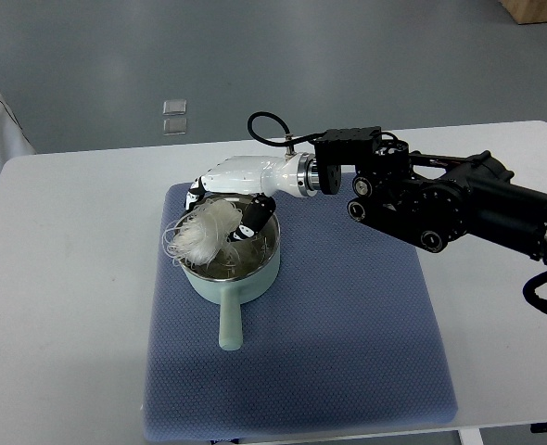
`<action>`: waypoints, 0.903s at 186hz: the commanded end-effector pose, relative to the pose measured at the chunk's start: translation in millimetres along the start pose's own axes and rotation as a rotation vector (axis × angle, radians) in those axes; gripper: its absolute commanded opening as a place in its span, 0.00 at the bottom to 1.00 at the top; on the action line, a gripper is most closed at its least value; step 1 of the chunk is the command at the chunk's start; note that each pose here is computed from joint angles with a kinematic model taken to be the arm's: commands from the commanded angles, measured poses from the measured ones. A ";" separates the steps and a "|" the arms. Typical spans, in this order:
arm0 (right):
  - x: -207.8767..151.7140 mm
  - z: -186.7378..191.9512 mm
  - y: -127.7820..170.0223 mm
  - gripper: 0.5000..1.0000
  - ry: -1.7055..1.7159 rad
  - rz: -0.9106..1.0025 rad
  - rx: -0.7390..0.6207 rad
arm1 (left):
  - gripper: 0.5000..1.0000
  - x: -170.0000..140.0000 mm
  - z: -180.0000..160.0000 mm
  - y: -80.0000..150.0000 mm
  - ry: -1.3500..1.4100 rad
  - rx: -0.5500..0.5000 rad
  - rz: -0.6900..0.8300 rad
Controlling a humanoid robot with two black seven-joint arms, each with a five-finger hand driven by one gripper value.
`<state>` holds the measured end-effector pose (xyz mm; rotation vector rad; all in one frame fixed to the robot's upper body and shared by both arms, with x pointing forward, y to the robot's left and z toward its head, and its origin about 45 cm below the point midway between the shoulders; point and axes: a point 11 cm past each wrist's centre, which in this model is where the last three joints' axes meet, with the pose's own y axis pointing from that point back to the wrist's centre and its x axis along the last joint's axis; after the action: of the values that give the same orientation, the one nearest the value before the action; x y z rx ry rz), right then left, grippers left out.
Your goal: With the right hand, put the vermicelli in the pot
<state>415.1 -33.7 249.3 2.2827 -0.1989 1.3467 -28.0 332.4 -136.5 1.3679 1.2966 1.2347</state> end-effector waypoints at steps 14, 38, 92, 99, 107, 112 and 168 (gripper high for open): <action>7.4 1.9 3.1 0.79 -0.008 0.019 -0.003 | 1.00 0.0 -0.1 0.0 0.000 0.000 0.000; 17.5 8.6 11.5 0.80 0.001 0.036 -0.021 | 1.00 0.0 -0.1 0.0 0.000 0.000 0.000; 90.3 16.8 45.8 0.83 -0.184 0.278 0.008 | 1.00 0.0 -0.1 0.0 0.000 0.000 0.000; 99.3 17.3 50.2 0.83 -0.235 0.328 0.023 | 1.00 0.0 -0.1 0.0 0.000 0.000 0.000; 102.7 24.3 57.6 0.83 -0.328 0.392 0.037 | 1.00 0.0 -0.1 0.0 0.000 0.000 0.000; 101.3 31.6 63.2 0.83 -0.408 0.441 0.047 | 1.00 0.0 -0.1 0.0 0.000 0.000 0.000; 43.1 126.2 123.4 0.83 -1.091 0.930 -0.013 | 1.00 0.0 -0.1 0.0 0.000 0.000 0.000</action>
<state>486.2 -154.6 309.1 2.8215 -1.4336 0.4678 -27.9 332.4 -136.5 1.3678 1.2965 1.2347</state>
